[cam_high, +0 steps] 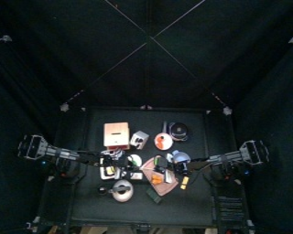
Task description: Cut squash
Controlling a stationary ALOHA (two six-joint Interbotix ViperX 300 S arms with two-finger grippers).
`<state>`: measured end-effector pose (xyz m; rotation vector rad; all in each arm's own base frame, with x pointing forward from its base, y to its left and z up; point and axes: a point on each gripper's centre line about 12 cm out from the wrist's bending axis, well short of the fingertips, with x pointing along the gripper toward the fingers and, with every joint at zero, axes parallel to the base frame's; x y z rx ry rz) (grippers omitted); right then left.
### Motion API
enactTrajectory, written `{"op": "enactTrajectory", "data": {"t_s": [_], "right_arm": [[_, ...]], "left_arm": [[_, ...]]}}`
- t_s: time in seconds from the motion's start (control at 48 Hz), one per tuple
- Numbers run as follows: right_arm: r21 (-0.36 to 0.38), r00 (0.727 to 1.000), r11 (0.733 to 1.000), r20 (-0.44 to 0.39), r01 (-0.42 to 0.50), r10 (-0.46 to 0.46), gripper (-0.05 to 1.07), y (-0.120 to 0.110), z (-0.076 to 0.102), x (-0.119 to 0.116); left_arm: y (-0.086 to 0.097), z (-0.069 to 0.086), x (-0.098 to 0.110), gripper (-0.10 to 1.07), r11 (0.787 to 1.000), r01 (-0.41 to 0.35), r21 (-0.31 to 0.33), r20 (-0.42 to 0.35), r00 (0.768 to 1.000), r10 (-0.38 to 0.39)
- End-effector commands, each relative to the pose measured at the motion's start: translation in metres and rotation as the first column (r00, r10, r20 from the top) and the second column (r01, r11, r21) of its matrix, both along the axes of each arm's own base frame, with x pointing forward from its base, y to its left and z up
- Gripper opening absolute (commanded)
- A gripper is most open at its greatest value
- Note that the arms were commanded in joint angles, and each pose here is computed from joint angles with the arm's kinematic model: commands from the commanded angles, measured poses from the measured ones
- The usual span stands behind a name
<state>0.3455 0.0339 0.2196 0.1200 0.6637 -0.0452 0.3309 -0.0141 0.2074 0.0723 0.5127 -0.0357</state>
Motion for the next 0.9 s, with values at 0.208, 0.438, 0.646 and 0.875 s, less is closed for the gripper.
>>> {"op": "enactTrajectory", "data": {"t_s": [0.208,0.438,0.646,0.875], "right_arm": [[0.047,0.998,0.999,-0.061,-0.006,0.009,0.29,0.021,-0.005,-0.012],[0.086,0.993,0.996,-0.114,-0.001,0.011,0.29,0.029,-0.021,-0.024],[0.119,0.986,0.992,-0.167,0.031,-0.01,0.29,0.03,-0.036,-0.032],[0.138,0.977,0.99,-0.213,0.04,-0.009,0.29,0.035,-0.049,-0.038]], "left_arm": [[-0.016,-0.006,0.014,0.42,0.999,0.032,0.027,0.047,0.998,-0.033],[-0.032,-0.024,0.024,0.42,0.997,0.06,0.041,0.041,0.997,-0.062],[-0.038,-0.037,0.039,0.42,0.996,0.071,0.045,0.013,0.997,-0.071],[-0.043,-0.048,0.049,0.42,0.996,0.082,0.045,-0.016,0.997,-0.082]]}}
